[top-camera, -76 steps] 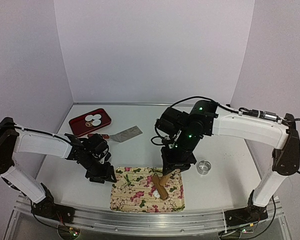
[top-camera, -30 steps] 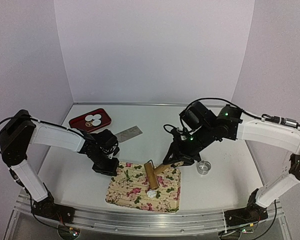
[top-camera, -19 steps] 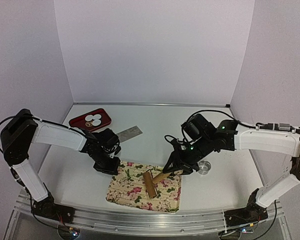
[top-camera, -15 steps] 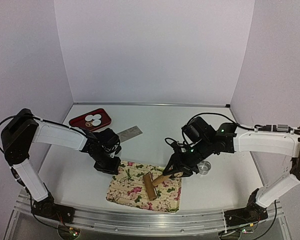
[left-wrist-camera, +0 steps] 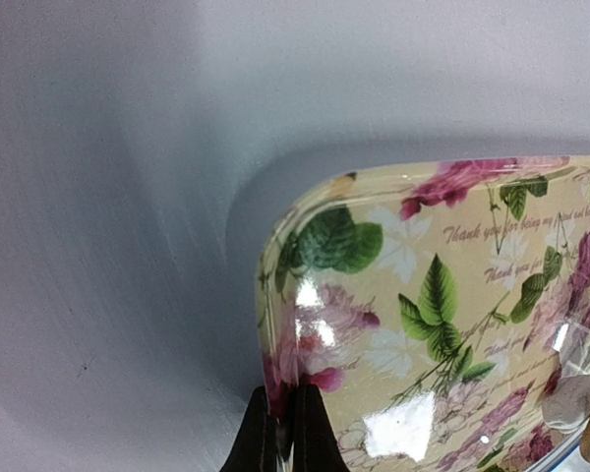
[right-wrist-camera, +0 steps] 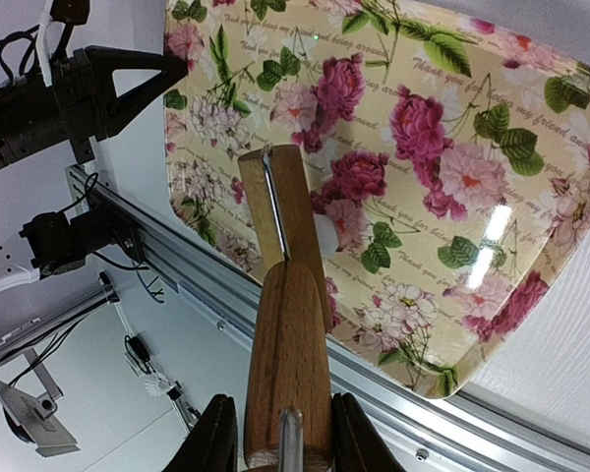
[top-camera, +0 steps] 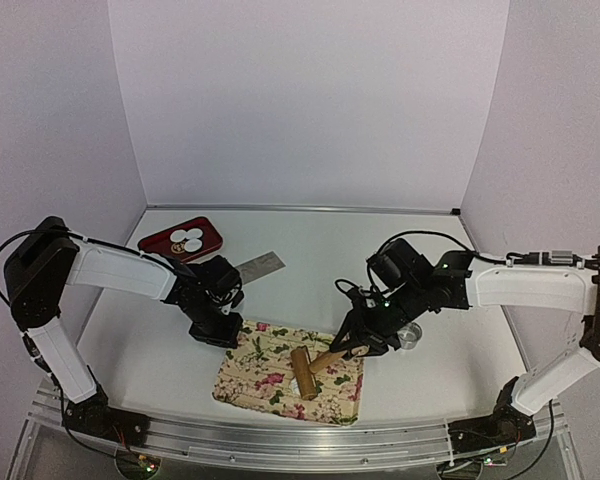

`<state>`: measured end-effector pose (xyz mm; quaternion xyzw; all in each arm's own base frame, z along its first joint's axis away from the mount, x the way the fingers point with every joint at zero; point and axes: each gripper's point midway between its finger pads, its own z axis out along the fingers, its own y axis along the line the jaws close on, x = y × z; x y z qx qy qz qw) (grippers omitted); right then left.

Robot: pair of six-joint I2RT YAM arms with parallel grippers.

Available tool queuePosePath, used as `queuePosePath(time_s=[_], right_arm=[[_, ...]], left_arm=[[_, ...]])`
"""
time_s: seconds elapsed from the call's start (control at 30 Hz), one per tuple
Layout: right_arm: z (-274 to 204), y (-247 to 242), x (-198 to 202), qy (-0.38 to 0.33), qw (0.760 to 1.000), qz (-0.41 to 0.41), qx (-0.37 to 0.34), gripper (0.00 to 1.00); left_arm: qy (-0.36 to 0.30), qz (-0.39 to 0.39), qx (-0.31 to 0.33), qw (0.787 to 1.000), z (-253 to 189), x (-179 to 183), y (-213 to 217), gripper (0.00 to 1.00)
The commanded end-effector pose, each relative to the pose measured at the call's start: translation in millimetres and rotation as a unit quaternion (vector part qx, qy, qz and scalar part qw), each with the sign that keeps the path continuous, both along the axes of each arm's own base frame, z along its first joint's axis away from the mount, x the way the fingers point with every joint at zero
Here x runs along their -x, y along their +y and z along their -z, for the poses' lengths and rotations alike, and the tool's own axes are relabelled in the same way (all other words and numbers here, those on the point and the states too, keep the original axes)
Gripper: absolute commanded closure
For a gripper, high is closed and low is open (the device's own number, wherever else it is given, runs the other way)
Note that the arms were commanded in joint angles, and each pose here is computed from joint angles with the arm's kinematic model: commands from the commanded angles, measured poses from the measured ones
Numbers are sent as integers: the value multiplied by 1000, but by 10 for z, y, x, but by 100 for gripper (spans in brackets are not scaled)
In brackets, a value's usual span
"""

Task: Roll out the dumpling wrappers from the dough

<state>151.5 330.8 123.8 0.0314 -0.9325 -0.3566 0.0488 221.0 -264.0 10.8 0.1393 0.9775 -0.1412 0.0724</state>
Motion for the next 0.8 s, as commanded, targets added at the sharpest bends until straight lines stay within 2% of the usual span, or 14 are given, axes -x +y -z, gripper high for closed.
queuePosePath(time_s=[0.0, 0.27, 0.47, 0.77], right_arm=[[-19, 38, -50, -7, 1000, 5, -11, 100], [-65, 115, -120, -18, 1000, -2, -15, 100], [-335, 183, -169, -39, 998, -2, -43, 100], [-138, 182, -166, -24, 999, -6, -22, 100]], left_arm=[[-2, 3, -59, 998, 168, -34, 184, 100], [-3, 3, -62, 998, 168, -47, 186, 100], [-2, 3, -69, 998, 201, -21, 230, 100], [-4, 5, -69, 998, 200, -23, 236, 100]])
